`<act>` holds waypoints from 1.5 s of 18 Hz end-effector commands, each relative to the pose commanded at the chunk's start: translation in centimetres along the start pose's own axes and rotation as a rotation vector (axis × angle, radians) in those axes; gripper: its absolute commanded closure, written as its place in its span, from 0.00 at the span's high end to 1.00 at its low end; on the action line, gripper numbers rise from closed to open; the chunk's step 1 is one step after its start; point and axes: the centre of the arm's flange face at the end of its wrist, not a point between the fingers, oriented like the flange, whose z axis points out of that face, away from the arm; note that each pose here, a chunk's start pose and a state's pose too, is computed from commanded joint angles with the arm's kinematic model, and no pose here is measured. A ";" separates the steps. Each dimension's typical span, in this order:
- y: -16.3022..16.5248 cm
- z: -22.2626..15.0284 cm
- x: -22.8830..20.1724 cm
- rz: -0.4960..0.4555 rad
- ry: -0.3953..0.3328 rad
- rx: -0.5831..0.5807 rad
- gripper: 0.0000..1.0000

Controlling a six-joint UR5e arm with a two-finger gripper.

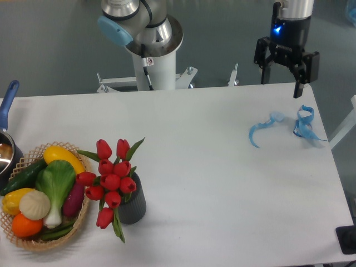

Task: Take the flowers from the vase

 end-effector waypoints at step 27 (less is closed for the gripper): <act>-12.4 11.4 6.9 -0.271 0.256 0.475 1.00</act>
